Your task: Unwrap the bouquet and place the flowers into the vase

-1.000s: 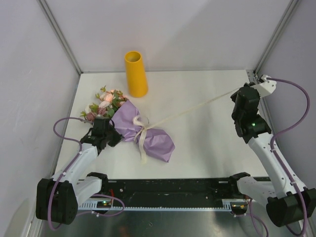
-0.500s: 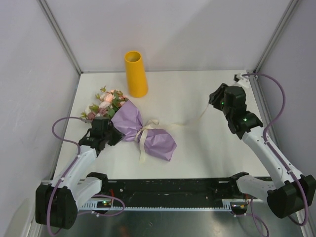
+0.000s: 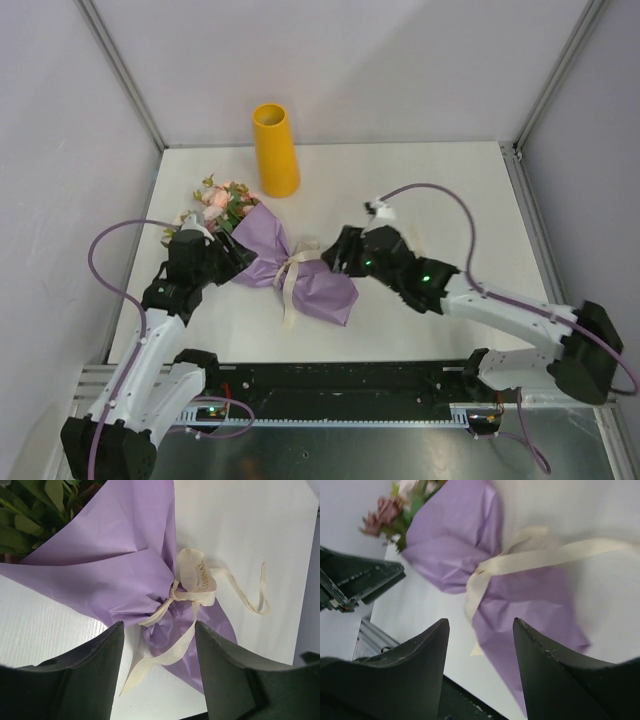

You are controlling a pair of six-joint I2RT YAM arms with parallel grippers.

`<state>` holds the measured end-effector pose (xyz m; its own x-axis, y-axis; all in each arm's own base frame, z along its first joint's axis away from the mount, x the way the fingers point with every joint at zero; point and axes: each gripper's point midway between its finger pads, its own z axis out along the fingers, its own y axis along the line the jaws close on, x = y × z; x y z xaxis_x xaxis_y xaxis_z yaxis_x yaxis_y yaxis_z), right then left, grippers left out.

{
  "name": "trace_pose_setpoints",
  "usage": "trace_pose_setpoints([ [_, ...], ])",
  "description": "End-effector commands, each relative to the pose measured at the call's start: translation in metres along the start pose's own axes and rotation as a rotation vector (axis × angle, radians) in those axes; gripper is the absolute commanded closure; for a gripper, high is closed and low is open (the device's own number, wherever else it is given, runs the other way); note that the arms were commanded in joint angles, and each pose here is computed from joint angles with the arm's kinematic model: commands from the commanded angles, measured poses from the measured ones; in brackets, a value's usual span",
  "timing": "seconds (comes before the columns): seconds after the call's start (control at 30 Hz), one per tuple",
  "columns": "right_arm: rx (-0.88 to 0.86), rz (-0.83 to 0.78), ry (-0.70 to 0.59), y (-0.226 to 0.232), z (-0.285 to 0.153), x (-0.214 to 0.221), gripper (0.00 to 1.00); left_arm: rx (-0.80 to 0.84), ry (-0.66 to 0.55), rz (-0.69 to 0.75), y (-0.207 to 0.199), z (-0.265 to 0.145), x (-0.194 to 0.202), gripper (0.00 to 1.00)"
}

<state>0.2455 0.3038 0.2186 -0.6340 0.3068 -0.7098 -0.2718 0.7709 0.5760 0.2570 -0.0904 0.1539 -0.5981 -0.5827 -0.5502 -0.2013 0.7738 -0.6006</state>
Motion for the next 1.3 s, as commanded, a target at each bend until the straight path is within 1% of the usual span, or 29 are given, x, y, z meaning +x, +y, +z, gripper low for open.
trace_pose_setpoints([
  [0.0, -0.096, 0.07, -0.023, 0.047, 0.031, 0.026, 0.41, 0.011, -0.009, 0.071, 0.004, -0.015, 0.003, 0.36],
  [0.1, -0.071, 0.094, 0.0, 0.055, 0.053, 0.049, 0.43, -0.019, -0.017, 0.049, 0.017, -0.014, 0.012, 0.36],
  [0.33, -0.044, 0.098, 0.024, 0.071, 0.084, 0.08, 0.41, -0.005, -0.023, 0.012, 0.017, -0.018, 0.016, 0.37],
  [0.47, 0.011, 0.077, 0.046, 0.067, 0.102, 0.096, 0.42, -0.02, -0.026, -0.027, 0.022, -0.017, 0.019, 0.37],
  [0.6, 0.076, 0.071, 0.041, 0.06, 0.115, 0.101, 0.42, -0.048, -0.009, -0.078, 0.029, -0.012, 0.026, 0.37],
  [0.7, 0.151, 0.061, 0.04, 0.048, 0.119, 0.104, 0.43, -0.086, 0.003, -0.124, 0.038, -0.007, 0.032, 0.37],
  [0.83, 0.187, 0.051, 0.033, 0.042, 0.118, 0.103, 0.43, -0.146, -0.01, -0.167, 0.05, -0.001, 0.032, 0.37],
  [1.0, 0.281, 0.031, 0.022, 0.027, 0.11, 0.1, 0.45, -0.154, -0.016, -0.183, 0.051, 0.006, 0.03, 0.37],
  [1.1, 0.287, 0.023, 0.029, 0.025, 0.11, 0.102, 0.46, -0.149, -0.02, -0.188, 0.05, 0.01, 0.029, 0.37],
  [1.27, 0.237, 0.022, 0.041, 0.035, 0.121, 0.108, 0.46, -0.148, -0.005, -0.194, 0.047, 0.018, 0.027, 0.37],
])
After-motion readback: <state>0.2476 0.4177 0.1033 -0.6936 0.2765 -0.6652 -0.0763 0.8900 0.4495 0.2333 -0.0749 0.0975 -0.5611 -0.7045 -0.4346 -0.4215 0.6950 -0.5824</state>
